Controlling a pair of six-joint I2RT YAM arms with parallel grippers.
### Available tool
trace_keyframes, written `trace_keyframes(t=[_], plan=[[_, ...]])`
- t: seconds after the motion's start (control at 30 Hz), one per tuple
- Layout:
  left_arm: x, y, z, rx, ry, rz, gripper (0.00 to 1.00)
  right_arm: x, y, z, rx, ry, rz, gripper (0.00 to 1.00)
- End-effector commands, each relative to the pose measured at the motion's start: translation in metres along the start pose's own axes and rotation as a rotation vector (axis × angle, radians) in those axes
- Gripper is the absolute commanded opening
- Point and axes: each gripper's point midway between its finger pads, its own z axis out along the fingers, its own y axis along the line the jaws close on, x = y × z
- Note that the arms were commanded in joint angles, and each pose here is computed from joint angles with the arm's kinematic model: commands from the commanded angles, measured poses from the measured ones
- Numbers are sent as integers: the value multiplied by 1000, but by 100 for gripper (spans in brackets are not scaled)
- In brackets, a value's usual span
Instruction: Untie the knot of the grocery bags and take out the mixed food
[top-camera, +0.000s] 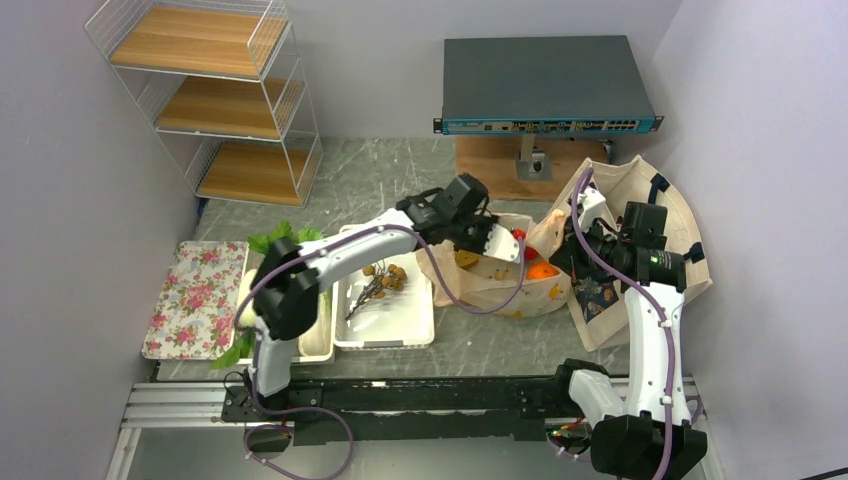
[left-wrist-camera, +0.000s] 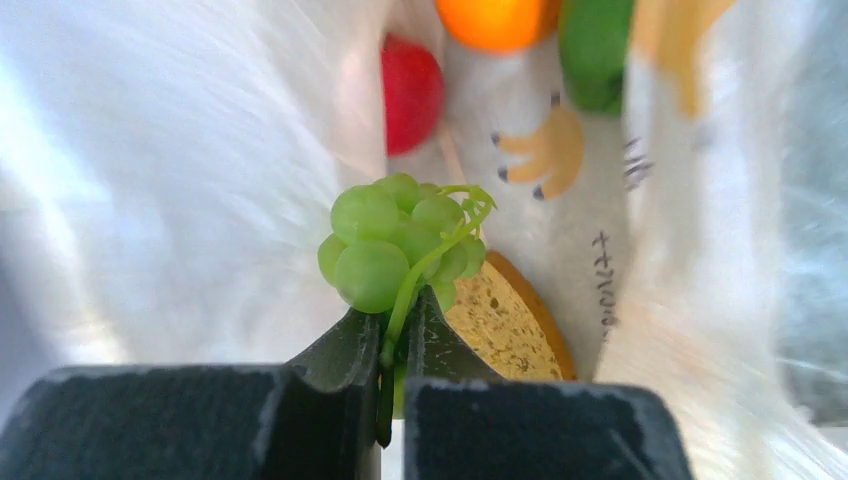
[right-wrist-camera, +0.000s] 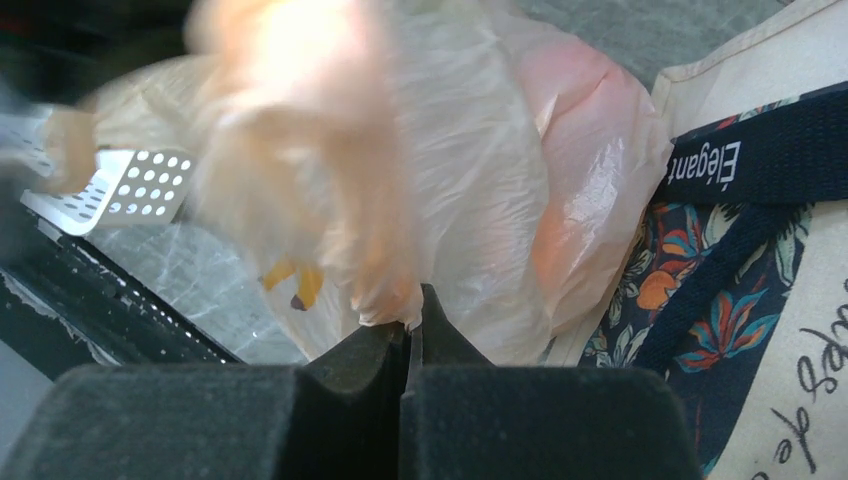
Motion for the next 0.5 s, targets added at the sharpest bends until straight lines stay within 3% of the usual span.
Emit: trace_keyframes(t=[0.0, 0.3, 0.37, 0.47], plan=[[-94, 20, -80, -44, -296, -92, 0, -20, -5, 0, 25, -81, -26, 0], [-167, 27, -198, -73, -560, -223, 0, -30, -5, 0, 32, -145, -39, 0], [-159, 32, -228, -118, -573, -294, 0, -33, -4, -3, 41, -164, -59, 0], [-105, 39, -262, -217, -513, -469, 0, -35, -2, -6, 50, -183, -84, 0]])
